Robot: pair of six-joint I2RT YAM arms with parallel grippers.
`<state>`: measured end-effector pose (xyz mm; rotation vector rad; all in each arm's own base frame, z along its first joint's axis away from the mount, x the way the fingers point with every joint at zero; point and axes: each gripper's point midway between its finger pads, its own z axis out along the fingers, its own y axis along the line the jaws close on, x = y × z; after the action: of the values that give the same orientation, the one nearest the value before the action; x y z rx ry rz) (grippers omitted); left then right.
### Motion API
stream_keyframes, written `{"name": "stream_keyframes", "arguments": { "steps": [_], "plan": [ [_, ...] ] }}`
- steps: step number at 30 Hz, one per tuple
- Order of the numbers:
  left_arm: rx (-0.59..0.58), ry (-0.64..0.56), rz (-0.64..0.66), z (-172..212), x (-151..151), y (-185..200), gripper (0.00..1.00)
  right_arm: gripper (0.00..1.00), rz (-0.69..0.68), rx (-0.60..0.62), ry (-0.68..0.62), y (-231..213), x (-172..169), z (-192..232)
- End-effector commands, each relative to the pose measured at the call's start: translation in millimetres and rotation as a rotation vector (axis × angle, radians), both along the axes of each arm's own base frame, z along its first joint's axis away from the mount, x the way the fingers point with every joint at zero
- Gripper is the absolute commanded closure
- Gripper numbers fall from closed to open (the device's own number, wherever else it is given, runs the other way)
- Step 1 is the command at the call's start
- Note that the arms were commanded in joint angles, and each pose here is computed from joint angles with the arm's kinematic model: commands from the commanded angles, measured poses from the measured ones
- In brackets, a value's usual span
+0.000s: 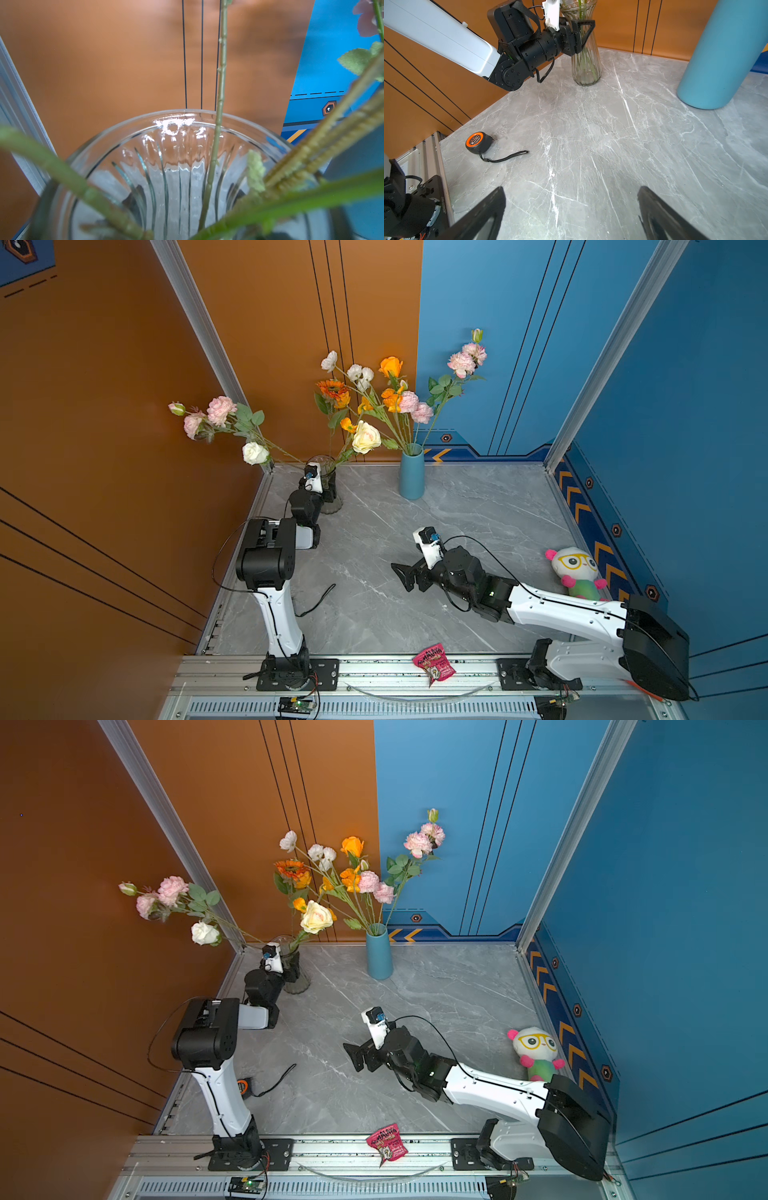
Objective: Arrange the flowers into the vase
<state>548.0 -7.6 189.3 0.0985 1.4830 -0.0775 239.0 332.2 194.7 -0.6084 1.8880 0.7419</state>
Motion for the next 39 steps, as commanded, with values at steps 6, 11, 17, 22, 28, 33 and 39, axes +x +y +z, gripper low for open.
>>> {"name": "stream_keyframes", "arguments": {
  "steps": [6, 11, 17, 22, 28, 33, 39],
  "plan": [
    [-0.007, -0.204, 0.047, 56, -8, 6, 0.02, 0.00, -0.004, 0.017, 0.005, -2, -1, -1],
    [-0.003, -0.184, 0.052, 48, -12, 5, 0.02, 0.00, -0.007, 0.026, 0.007, -5, -3, -1],
    [0.004, -0.157, 0.048, 43, -30, 2, 0.02, 0.00, -0.005, 0.043, 0.006, -7, -7, 3],
    [-0.011, -0.114, 0.083, 33, -57, 8, 0.02, 0.00, -0.013, 0.081, -0.003, -19, -16, 9],
    [-0.003, -0.067, 0.167, 21, -98, 5, 0.02, 0.00, -0.080, 0.066, -0.010, -51, -18, 5],
    [0.031, -0.033, 0.268, 13, -138, 1, 0.02, 0.00, -0.155, 0.051, -0.020, -87, -20, 2],
    [0.133, 0.102, 0.416, -5, -201, -4, 0.02, 0.00, -0.432, -0.065, -0.008, -170, -9, -17]
  ]
}}
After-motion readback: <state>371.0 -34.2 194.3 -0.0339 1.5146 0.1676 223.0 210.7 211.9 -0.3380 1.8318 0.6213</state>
